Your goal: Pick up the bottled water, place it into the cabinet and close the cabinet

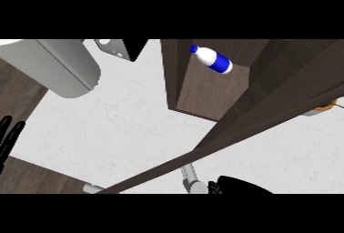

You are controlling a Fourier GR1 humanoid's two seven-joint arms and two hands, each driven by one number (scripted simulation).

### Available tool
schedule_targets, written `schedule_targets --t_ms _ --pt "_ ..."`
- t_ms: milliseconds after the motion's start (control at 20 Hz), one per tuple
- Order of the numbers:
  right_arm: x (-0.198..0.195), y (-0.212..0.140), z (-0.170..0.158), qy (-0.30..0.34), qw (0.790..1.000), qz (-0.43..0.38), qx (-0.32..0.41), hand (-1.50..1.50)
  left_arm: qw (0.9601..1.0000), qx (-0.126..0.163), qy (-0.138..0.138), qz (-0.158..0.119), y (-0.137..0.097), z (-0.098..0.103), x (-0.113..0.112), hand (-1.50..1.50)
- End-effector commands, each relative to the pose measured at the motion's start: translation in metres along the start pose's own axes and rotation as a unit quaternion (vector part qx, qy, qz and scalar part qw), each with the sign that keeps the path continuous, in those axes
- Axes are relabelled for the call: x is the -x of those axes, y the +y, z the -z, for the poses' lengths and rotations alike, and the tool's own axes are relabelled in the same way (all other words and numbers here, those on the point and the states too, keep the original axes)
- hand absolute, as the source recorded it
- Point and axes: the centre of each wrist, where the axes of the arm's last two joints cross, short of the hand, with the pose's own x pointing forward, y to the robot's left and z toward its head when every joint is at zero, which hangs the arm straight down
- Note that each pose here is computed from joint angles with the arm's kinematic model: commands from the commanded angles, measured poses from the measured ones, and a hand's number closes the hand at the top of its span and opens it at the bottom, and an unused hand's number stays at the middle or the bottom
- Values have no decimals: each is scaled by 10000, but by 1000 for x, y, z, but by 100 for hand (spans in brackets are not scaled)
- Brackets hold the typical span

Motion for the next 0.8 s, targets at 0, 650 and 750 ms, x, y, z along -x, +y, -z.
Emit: schedule_targets --t_ms 0,650,750 --pt "7 -16 36 539 9977 168 362 150 9999 -113 31 -37 2 -4 3 -150" --pt "-7 -104 129 902 9688 426 2270 150 9997 -228 4 -2 15 -11 -1 -150" --pt "-12 -117 140 826 9614 456 2586 150 9996 -295 -51 2 18 -15 1 -150"
